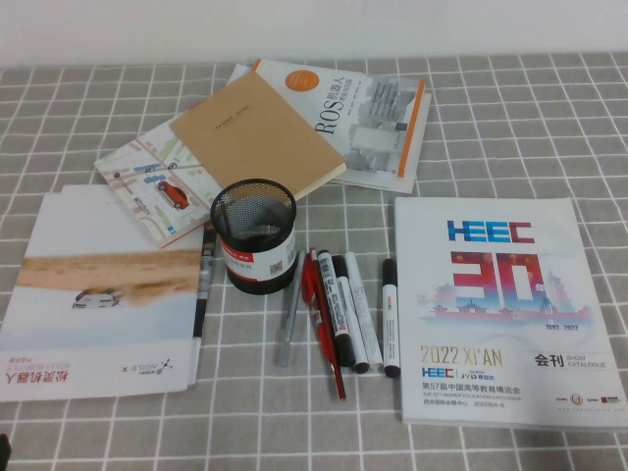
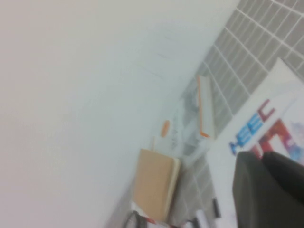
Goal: Put the pen into the pen holder
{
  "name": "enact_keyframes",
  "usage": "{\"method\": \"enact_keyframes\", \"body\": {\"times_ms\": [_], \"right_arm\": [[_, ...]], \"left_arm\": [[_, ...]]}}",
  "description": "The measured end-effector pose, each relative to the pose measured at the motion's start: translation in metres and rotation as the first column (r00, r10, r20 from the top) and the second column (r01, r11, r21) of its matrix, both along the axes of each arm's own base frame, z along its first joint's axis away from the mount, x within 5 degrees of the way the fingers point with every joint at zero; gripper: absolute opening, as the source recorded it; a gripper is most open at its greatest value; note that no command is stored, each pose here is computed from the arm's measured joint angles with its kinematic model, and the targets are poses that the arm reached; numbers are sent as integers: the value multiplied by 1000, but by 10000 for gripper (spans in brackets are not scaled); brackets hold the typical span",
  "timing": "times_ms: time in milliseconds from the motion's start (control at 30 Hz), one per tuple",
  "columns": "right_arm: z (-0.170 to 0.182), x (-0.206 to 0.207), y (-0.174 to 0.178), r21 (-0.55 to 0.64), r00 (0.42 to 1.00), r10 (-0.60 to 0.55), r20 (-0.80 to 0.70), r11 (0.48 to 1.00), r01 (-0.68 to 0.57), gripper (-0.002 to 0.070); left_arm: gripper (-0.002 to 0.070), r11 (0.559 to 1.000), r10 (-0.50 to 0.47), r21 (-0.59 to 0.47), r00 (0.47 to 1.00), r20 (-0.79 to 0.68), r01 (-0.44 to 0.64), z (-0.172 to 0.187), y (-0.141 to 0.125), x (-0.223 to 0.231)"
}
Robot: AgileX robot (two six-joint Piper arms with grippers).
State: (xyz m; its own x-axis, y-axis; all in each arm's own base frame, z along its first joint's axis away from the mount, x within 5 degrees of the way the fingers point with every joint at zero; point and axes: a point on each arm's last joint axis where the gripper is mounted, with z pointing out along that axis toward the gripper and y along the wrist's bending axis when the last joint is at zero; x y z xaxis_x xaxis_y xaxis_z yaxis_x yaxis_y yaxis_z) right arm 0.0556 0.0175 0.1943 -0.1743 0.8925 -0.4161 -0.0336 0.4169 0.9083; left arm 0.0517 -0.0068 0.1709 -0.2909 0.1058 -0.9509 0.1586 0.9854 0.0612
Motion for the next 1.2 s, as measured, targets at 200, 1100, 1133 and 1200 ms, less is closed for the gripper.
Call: {"method": "enact_keyframes", "body": {"times_ms": [200, 1100, 1133, 1200], "right_arm": [[1, 0, 0, 51, 1000, -7, 7, 999, 7, -13], [142, 104, 30, -441, 634, 487, -600, 461, -770, -13], [140, 113, 34, -412, 589, 494, -639, 426, -805, -13], [134, 129, 45, -375, 513, 489, -705, 356, -856, -13]], "left_arm": [[-3, 1000, 0, 0, 1000, 0, 0, 0, 0, 0], [-3, 1000, 0, 0, 1000, 0, 0, 0, 0, 0], [-3, 1000, 0, 0, 1000, 0, 0, 0, 0, 0], [-3, 1000, 0, 0, 1000, 0, 0, 0, 0, 0]]}}
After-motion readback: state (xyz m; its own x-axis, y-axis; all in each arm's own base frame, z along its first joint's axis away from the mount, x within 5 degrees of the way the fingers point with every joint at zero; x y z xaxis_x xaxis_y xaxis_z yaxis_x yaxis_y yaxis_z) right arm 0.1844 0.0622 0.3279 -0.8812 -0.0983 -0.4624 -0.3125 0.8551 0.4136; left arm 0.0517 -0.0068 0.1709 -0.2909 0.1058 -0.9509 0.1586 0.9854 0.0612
